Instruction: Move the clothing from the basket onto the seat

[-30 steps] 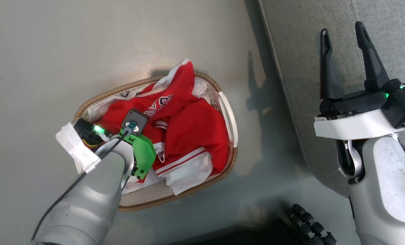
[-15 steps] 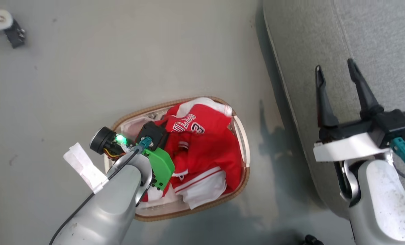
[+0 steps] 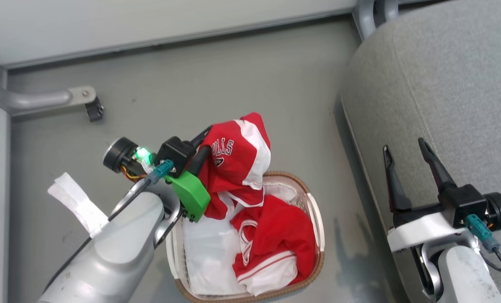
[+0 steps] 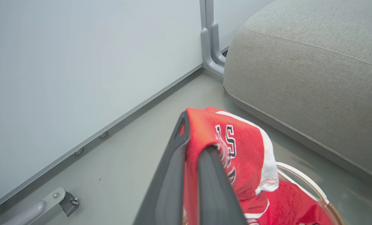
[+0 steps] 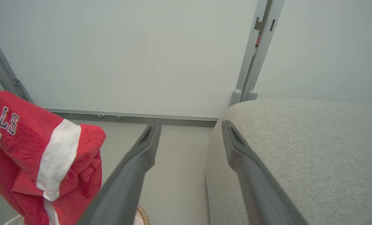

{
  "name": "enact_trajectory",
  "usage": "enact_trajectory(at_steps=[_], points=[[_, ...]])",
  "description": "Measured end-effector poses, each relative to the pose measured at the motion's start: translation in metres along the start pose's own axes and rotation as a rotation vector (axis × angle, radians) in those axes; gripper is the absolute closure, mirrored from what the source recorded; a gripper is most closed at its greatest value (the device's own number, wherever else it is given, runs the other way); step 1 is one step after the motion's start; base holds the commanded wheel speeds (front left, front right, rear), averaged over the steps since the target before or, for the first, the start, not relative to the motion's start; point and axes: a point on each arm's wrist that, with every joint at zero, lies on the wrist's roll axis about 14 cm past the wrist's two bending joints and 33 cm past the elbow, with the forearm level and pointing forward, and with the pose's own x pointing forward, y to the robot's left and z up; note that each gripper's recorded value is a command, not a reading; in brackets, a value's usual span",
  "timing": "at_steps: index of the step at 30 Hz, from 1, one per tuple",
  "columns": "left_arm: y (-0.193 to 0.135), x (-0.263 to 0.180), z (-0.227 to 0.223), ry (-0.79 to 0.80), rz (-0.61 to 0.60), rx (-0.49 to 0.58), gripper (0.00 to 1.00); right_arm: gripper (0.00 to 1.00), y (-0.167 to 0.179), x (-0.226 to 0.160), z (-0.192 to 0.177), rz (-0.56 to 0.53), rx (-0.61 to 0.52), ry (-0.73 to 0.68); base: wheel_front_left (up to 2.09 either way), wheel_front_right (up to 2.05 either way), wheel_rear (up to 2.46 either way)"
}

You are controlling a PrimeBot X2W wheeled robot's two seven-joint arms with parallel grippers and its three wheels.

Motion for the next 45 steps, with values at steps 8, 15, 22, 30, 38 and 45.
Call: enact_trajectory(at_steps=[8,15,22,30,38,45], points=[[0.020,-0.030,0.092,-0.159,0.047,0.155,1.00,0.00,0.023,-0.017,0.034,0.057,-0.004,-0.077,0.00,0.00,0.00],[0.024,-0.055,0.164,-0.284,0.076,0.254,1.00,0.00,0.044,-0.029,0.055,0.114,-0.008,-0.129,0.00,0.00,0.00],[0.022,-0.070,0.212,-0.378,0.089,0.305,1.00,0.00,0.066,-0.032,0.064,0.177,-0.008,-0.153,0.00,0.00,0.00],[0.004,-0.071,0.229,-0.406,0.052,0.332,1.00,0.00,0.103,-0.030,0.070,0.290,-0.002,-0.172,0.00,0.00,0.00],[-0.011,-0.068,0.248,-0.442,0.012,0.357,1.00,0.00,0.143,-0.015,0.079,0.422,-0.048,-0.195,0.00,0.00,0.00],[-0.026,-0.067,0.255,-0.456,-0.023,0.371,1.00,0.00,0.166,-0.002,0.073,0.499,-0.089,-0.173,0.00,0.00,0.00]])
